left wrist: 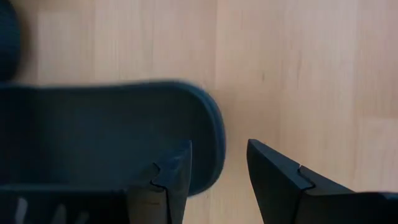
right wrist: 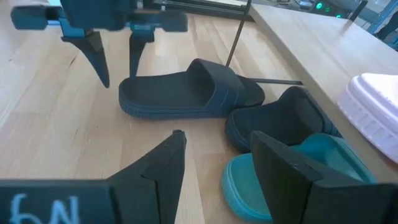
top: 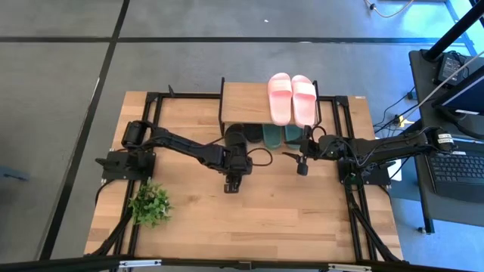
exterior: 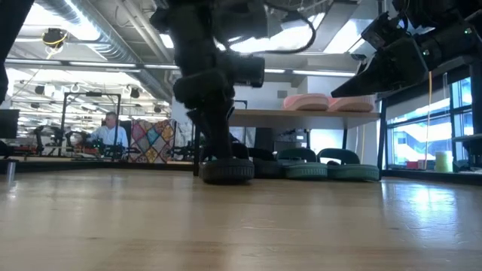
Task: Pick and place slides into the shelf
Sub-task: Put the black slide under the shelf, then return to Home Position
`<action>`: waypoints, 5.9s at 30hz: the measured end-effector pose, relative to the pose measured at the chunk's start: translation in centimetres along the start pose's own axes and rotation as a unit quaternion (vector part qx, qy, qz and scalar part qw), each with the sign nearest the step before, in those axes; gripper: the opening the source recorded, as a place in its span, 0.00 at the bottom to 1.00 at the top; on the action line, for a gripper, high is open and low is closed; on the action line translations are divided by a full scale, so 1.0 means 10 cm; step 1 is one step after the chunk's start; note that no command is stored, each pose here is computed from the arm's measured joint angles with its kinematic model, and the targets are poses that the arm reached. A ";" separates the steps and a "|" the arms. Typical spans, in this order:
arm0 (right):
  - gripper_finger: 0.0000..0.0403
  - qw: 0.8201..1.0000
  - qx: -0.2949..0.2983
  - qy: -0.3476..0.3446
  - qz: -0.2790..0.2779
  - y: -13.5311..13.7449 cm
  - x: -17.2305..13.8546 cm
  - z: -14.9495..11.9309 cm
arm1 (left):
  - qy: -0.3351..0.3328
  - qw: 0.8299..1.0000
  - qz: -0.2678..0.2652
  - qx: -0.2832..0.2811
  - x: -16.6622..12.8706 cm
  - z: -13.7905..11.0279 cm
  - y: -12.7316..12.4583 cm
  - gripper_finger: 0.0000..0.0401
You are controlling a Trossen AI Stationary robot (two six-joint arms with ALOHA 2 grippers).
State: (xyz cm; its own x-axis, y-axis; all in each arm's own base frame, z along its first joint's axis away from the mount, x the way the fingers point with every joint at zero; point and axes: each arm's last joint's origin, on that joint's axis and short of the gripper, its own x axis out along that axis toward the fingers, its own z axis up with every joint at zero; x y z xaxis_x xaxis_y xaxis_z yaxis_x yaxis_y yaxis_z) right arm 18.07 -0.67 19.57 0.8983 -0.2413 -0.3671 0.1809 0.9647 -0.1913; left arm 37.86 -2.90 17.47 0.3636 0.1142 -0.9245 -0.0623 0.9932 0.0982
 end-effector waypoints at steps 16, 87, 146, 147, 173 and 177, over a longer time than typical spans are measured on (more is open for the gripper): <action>0.46 1.000 0.001 0.000 0.001 0.00 0.00 0.00 | -0.005 0.997 0.069 -0.040 0.18 -0.18 0.07 0.37; 0.46 1.000 0.000 0.004 0.001 0.00 0.00 -0.01 | -0.025 0.980 0.196 0.002 0.22 -0.08 0.71 0.37; 0.46 0.978 0.133 -0.151 0.054 0.00 -0.22 -0.21 | -0.475 0.856 0.049 -0.198 -1.19 -1.86 0.59 0.37; 0.46 0.974 0.140 -0.171 0.053 0.00 -0.25 -0.26 | -0.482 0.852 0.051 -0.199 -1.20 -1.92 0.60 0.37; 0.46 0.947 0.154 -0.278 -0.045 -0.14 -0.63 -0.38 | -0.541 0.793 0.118 -0.253 -1.20 -2.66 0.67 0.37; 0.46 0.946 0.156 -0.282 -0.045 -0.15 -0.69 -0.41 | -0.538 0.795 0.123 -0.254 -1.20 -2.67 0.68 0.37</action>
State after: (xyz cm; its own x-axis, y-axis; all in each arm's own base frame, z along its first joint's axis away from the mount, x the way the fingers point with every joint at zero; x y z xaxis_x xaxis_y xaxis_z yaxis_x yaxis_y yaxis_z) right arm 10.01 -0.89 18.67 0.9286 -0.3133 0.1989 0.2962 0.9486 0.1112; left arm 8.29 1.86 19.37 0.8493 0.5273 -0.0246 -0.5221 0.8323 -0.1860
